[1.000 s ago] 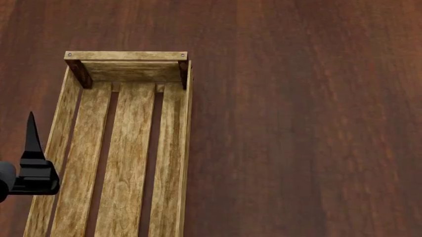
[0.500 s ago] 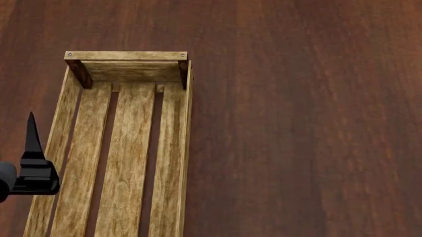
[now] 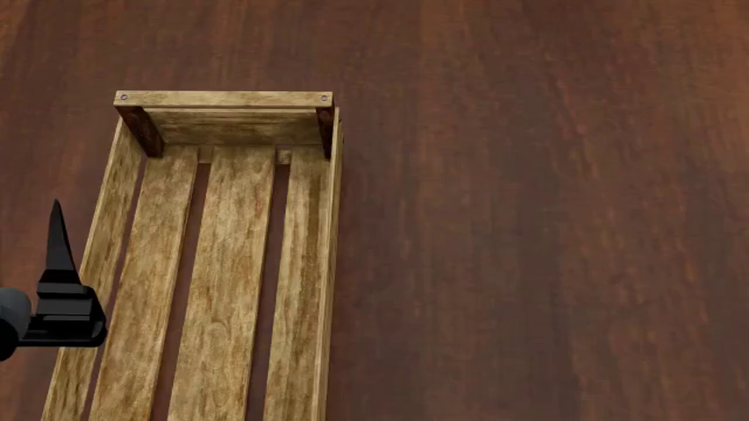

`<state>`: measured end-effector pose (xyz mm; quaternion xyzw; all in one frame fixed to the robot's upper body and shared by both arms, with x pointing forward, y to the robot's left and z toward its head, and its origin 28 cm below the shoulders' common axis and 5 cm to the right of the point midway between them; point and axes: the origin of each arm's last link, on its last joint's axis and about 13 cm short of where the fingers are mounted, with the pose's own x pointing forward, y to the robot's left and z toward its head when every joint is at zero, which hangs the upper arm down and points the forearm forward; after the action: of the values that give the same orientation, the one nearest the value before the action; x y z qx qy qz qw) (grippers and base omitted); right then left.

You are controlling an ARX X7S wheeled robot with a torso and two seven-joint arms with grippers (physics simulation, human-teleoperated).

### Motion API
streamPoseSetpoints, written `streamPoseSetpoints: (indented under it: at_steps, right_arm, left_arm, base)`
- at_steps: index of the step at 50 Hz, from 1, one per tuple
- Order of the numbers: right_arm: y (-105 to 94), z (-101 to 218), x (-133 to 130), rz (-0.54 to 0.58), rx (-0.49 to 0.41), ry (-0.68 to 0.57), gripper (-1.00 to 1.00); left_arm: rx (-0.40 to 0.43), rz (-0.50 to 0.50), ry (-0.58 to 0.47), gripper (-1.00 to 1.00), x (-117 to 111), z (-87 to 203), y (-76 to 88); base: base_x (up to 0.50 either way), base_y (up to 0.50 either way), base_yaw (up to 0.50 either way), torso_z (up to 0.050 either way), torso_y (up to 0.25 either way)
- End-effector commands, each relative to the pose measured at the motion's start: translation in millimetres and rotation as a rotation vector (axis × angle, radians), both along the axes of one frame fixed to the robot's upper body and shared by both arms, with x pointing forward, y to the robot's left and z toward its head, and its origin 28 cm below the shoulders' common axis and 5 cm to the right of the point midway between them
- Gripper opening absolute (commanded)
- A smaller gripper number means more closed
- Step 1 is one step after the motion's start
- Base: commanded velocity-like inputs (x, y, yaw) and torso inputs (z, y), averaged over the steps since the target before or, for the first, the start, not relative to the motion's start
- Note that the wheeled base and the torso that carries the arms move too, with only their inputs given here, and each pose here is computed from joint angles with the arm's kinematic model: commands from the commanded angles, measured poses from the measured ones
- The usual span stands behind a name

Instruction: Stack the left bowl on the right bowl and place them in the tray.

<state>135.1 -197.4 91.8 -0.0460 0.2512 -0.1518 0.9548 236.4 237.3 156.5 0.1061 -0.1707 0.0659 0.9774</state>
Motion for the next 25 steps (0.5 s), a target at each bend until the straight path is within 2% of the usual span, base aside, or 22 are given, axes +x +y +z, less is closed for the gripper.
streamPoseSetpoints:
  at_steps: [1,25]
  right_arm:
    - [-3.8,-6,1,-0.016,0.016,0.01,1.0]
    - [-2.9,-17,5,-0.008,0.029,0.044,1.0]
  left_arm:
    - [0.002,-0.001,0.001,1.0,0,0,-0.4]
    - [-0.002,0.002,-0.001,1.0,-1,0,0.8]
  base:
    - [0.0,0.0,0.0,0.0,0.0]
    - [0.0,0.0,0.0,0.0,0.0]
